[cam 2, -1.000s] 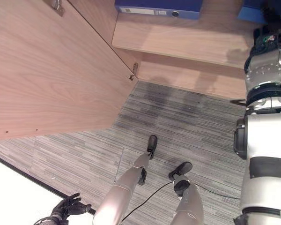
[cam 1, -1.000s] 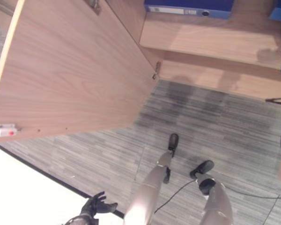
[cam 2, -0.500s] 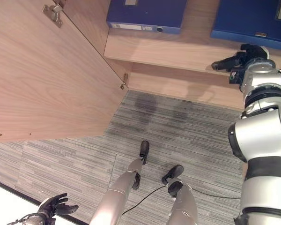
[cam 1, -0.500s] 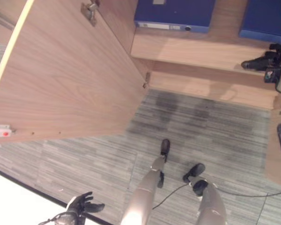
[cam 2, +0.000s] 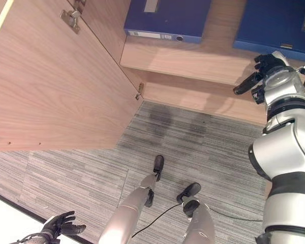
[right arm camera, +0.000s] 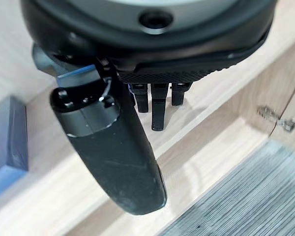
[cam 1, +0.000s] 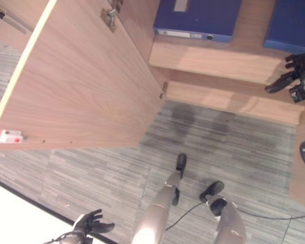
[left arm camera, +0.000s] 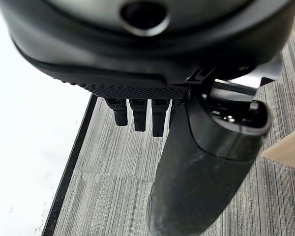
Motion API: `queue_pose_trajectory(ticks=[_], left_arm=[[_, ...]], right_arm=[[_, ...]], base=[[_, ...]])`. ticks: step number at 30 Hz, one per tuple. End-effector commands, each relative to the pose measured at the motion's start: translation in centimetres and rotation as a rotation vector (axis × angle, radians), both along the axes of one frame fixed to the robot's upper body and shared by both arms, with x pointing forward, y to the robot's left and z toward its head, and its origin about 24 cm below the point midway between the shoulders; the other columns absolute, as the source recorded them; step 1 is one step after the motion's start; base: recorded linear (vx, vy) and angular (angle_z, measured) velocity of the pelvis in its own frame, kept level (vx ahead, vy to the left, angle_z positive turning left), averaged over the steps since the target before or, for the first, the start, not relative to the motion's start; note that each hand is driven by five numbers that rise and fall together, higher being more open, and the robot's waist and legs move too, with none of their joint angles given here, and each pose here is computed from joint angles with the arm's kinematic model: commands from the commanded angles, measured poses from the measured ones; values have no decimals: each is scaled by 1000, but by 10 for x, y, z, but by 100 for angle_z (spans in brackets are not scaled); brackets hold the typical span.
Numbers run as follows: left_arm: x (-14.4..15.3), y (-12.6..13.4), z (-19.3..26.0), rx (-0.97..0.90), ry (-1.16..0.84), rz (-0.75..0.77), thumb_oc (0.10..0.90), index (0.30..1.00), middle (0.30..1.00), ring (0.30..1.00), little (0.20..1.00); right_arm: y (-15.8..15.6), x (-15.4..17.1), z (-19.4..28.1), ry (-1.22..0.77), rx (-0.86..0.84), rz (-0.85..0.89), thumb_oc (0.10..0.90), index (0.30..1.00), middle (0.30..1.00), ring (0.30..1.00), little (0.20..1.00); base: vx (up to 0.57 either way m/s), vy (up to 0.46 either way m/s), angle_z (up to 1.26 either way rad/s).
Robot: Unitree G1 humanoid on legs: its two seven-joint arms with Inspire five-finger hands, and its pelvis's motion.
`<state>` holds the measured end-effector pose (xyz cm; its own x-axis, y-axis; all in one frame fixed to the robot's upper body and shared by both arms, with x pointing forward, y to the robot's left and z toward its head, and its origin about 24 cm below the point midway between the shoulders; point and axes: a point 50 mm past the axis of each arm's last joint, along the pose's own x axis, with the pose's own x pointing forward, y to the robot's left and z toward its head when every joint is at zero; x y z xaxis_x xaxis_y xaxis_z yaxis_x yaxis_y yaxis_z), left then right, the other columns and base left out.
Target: Put the empty folder in the office cabinet
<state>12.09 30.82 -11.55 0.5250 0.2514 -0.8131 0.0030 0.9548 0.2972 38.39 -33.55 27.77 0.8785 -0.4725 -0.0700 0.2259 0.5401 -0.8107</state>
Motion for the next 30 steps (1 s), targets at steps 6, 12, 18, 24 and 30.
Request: queue_pose_trajectory(ticks=[6, 12, 18, 24, 30], left_arm=[[-39, 32, -1, 106, 128, 102, 800, 900, 900, 900, 900], [-25, 32, 1, 119, 136, 63, 800, 900, 900, 900, 900], [-25, 22, -6, 102, 171, 25, 800, 900, 900, 900, 900], [-18, 11, -10, 87, 190, -40, 800, 900, 900, 900, 900], [-11, 6, -10, 86, 161, -42, 800, 900, 900, 900, 900]], right_arm=[[-24, -14, -55, 180, -88, -94, 800, 900, 900, 900, 900], [-9, -12, -111, 310, 6, -38, 800, 900, 900, 900, 900], [-4, -25, -162, 395, 136, -36, 800, 900, 900, 900, 900], [0, -43, -207, 491, 229, -46, 800, 900, 900, 900, 900], [21, -45, -234, 525, 263, 15, 800, 900, 900, 900, 900]], base=[[10, -23, -8], [57, -19, -6], [79, -26, -10], [40, -18, -17], [-20, 58, -40]])
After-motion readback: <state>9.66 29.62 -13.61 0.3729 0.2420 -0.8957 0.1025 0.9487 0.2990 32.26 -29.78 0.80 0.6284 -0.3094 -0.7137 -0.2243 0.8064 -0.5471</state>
